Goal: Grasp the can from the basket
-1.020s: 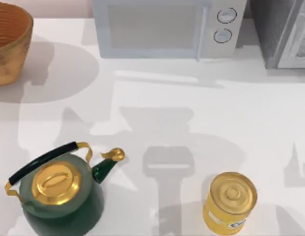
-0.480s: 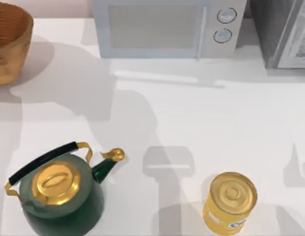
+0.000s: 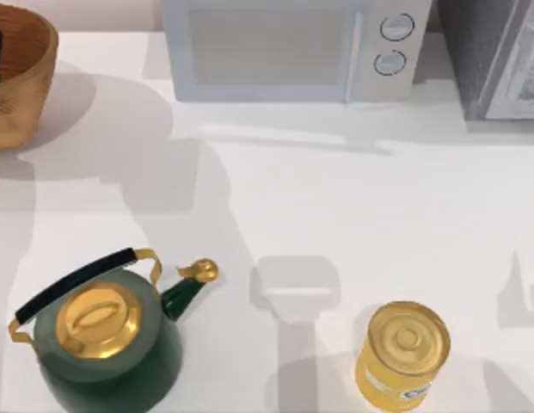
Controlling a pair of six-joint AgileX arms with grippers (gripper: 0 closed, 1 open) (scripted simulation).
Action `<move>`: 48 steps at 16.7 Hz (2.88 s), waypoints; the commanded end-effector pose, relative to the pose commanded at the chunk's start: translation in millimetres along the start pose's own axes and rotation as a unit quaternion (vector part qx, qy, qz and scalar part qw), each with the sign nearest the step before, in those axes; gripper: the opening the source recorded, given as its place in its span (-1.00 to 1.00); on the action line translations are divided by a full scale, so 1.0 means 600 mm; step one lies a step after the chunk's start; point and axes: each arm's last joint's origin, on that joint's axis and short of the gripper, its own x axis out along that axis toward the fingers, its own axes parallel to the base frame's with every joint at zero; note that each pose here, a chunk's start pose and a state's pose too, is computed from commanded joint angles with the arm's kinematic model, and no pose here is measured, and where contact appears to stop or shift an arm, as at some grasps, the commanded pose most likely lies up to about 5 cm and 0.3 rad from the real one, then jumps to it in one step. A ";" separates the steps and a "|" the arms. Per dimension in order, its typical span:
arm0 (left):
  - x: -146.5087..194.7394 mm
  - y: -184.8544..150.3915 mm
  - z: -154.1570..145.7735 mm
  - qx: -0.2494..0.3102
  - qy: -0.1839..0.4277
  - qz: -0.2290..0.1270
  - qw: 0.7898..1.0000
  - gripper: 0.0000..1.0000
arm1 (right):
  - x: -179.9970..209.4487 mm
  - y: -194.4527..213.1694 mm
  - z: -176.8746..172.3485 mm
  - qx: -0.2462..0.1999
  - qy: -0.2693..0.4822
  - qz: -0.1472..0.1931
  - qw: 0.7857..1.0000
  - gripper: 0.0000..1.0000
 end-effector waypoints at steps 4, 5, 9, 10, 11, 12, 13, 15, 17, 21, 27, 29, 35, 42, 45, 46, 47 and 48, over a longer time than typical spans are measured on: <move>0.010 -0.003 0.002 0.001 -0.001 0.000 1.000 1.00 | 0.000 0.000 0.000 0.000 0.000 0.000 1.000 1.00; 0.024 -0.002 0.002 0.000 0.000 0.000 1.000 1.00 | 0.000 0.000 0.000 0.000 0.000 0.000 1.000 1.00; 0.089 0.000 0.001 0.000 0.000 0.000 1.000 1.00 | 0.000 0.000 0.000 0.000 0.000 0.000 1.000 1.00; 0.098 0.000 0.000 0.000 0.000 0.000 1.000 1.00 | 0.000 0.000 0.000 0.000 0.000 0.000 1.000 1.00; 0.100 0.000 0.000 0.000 0.000 0.000 1.000 1.00 | 0.000 0.000 0.000 0.000 0.000 0.000 1.000 1.00; 0.100 0.000 0.000 0.000 0.000 0.000 1.000 1.00 | 0.000 0.000 0.000 0.000 0.000 0.000 1.000 1.00; 0.100 0.000 0.000 0.000 0.000 0.000 1.000 1.00 | 0.000 0.000 0.000 0.000 0.000 0.000 1.000 1.00; 0.100 0.000 0.000 0.000 0.000 0.000 1.000 0.85 | 0.000 0.000 0.000 0.000 0.000 0.000 1.000 1.00; 0.100 0.000 0.000 0.000 0.000 0.000 1.000 0.55 | 0.000 0.000 0.000 0.000 0.000 0.000 1.000 1.00; 0.100 0.000 0.000 0.000 0.000 0.000 1.000 -0.06 | 0.000 0.000 0.000 0.000 0.000 0.000 1.000 1.00; 0.100 0.000 0.000 0.000 0.000 0.000 1.000 -0.96 | 0.000 0.000 0.000 0.000 0.000 0.000 1.000 1.00; 0.100 0.000 0.000 0.000 0.000 0.000 1.000 -1.00 | 0.000 0.000 0.000 0.000 0.000 0.000 1.000 1.00; 0.100 0.000 0.000 0.000 0.000 0.000 1.000 -1.00 | 0.000 0.000 0.000 0.000 0.000 0.000 1.000 1.00; 0.004 0.000 0.001 -0.014 -0.063 0.032 0.997 -1.00 | 0.000 0.000 0.000 0.000 0.000 0.000 1.000 1.00; -0.088 -0.020 -0.023 -0.019 -0.124 0.056 0.991 -1.00 | 0.000 0.000 0.000 0.000 0.000 0.000 1.000 1.00; -0.125 -0.032 -0.038 -0.018 -0.150 0.063 0.986 -1.00 | 0.000 0.000 0.000 0.000 0.000 0.000 1.000 1.00; -0.164 -0.046 -0.057 -0.017 -0.179 0.070 0.981 -1.00 | 0.000 0.000 0.000 0.000 0.000 0.000 1.000 1.00; -0.202 -0.062 -0.082 -0.015 -0.208 0.077 0.975 -1.00 | 0.000 0.000 0.000 0.000 0.000 0.000 1.000 1.00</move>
